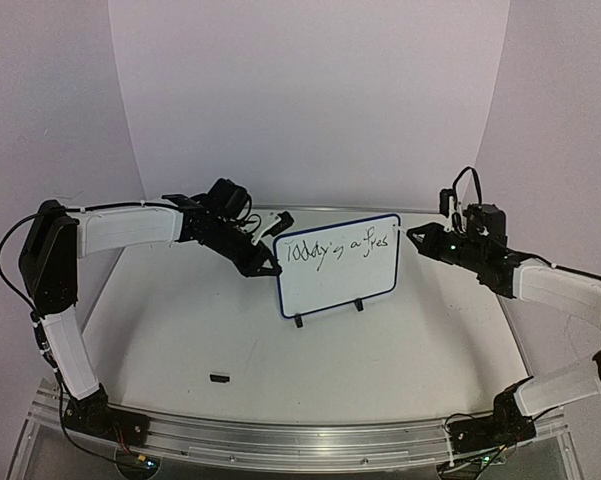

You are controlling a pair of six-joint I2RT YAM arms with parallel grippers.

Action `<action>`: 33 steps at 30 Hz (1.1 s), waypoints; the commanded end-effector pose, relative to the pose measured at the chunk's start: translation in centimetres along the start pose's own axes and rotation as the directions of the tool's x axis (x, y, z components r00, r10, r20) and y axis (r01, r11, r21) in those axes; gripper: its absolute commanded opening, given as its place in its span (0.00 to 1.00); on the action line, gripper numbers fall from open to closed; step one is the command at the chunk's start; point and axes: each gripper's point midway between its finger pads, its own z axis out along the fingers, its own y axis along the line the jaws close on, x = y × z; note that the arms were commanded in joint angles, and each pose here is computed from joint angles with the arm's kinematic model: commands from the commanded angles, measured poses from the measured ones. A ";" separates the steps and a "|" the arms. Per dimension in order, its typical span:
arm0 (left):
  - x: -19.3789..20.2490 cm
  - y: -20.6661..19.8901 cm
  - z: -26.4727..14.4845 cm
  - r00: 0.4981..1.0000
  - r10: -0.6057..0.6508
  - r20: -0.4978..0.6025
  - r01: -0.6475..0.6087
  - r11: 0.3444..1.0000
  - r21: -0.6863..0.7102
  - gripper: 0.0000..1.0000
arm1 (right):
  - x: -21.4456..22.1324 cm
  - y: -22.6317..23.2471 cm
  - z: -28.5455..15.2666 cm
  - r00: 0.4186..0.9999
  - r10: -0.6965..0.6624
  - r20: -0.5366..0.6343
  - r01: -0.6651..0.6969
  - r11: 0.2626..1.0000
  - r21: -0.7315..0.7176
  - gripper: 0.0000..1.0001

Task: Write a sentence on the whiteboard

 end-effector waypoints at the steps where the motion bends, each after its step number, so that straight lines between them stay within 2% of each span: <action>1: -0.4 0.6 -0.1 0.999 0.031 -0.012 -0.031 0.999 -0.039 0.00 | -2.1 0.9 0.5 0.998 -0.024 0.050 0.025 0.999 -0.026 0.00; 33: -0.5 0.6 -0.1 1.000 0.030 -0.010 -0.030 0.999 -0.036 0.00 | 4.2 -2.1 1.5 0.995 0.029 -0.094 -0.027 0.999 0.021 0.00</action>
